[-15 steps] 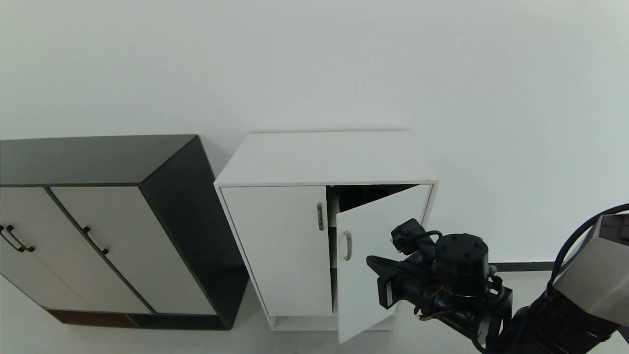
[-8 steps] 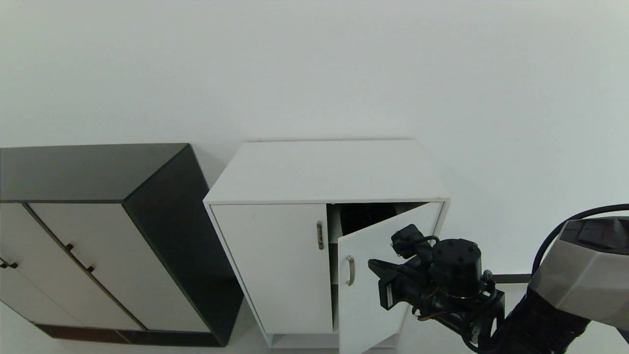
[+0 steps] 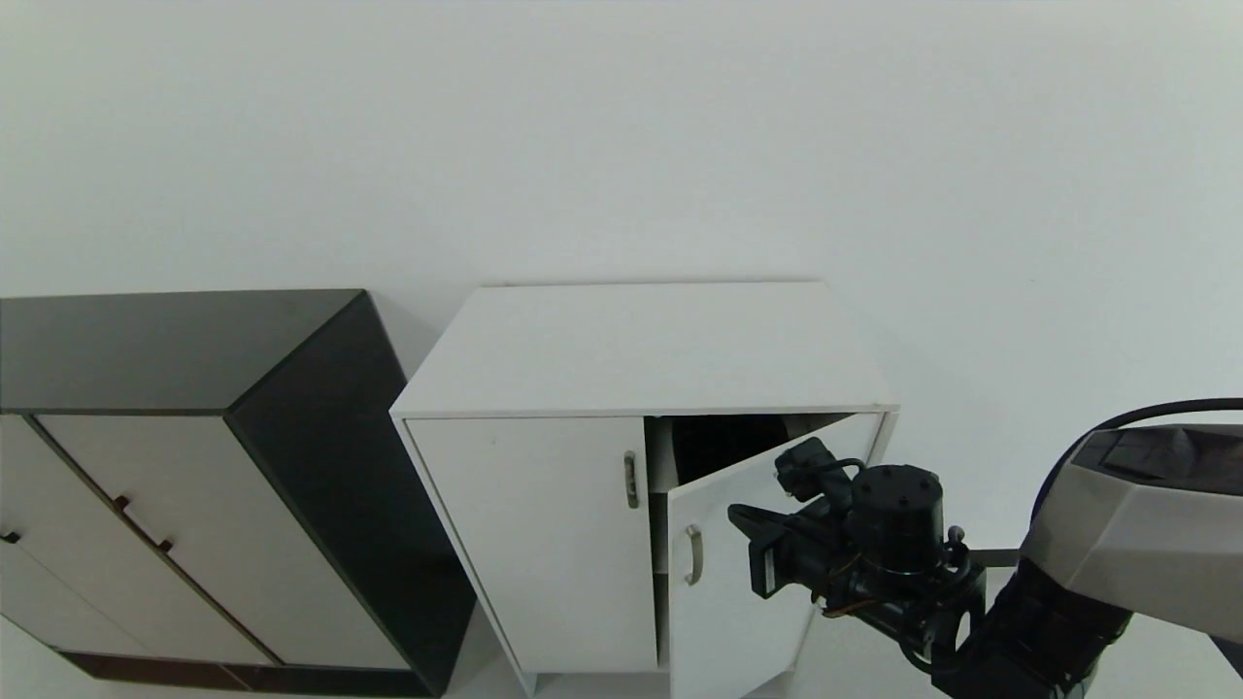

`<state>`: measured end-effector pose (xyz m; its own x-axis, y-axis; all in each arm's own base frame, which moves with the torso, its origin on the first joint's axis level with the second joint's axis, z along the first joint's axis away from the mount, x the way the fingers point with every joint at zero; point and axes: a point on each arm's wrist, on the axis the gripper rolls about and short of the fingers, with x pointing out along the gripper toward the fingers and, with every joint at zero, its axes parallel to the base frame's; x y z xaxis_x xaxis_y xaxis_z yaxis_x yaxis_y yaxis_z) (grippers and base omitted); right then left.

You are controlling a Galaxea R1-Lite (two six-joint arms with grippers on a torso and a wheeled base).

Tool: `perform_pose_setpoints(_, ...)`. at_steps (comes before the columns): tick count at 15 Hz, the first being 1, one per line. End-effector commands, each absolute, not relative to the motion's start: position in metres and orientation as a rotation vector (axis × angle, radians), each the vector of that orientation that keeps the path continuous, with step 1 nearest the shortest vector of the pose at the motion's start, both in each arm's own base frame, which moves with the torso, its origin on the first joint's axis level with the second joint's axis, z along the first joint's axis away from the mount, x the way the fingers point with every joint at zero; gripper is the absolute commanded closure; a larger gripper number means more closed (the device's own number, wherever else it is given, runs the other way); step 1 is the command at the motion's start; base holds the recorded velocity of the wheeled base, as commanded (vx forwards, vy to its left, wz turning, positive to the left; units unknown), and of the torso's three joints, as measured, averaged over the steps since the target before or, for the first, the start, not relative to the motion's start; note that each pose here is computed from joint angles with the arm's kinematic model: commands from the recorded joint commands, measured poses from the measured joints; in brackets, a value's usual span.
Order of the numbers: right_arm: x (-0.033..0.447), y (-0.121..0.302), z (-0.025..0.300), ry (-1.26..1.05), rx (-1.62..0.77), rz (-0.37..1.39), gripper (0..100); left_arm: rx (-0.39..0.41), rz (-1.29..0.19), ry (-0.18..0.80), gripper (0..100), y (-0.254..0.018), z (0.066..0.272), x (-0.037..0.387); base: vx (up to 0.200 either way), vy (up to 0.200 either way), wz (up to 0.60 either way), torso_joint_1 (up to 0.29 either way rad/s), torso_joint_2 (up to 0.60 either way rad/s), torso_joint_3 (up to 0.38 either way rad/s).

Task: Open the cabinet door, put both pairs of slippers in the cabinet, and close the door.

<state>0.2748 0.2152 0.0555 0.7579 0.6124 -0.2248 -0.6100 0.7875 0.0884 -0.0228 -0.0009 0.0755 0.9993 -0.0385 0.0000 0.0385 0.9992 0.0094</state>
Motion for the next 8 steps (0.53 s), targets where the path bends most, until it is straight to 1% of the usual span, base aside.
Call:
perform_pose_setpoints(1, 0.283, 0.215, 0.050, 0.251, 0.011, 0.652, 100, 0.009, -0.038, 0.000, 100, -0.001, 0.075, -0.023, 0.000, 0.000, 0.00, 0.000, 0.00, 0.000)
perform_pose_setpoints(8, 0.321, 0.221, 0.041, 0.217, 0.024, 0.606, 100, 0.009, -0.038, 0.000, 100, -0.001, 0.075, -0.023, 0.000, 0.000, 0.00, 0.000, 0.00, 0.000)
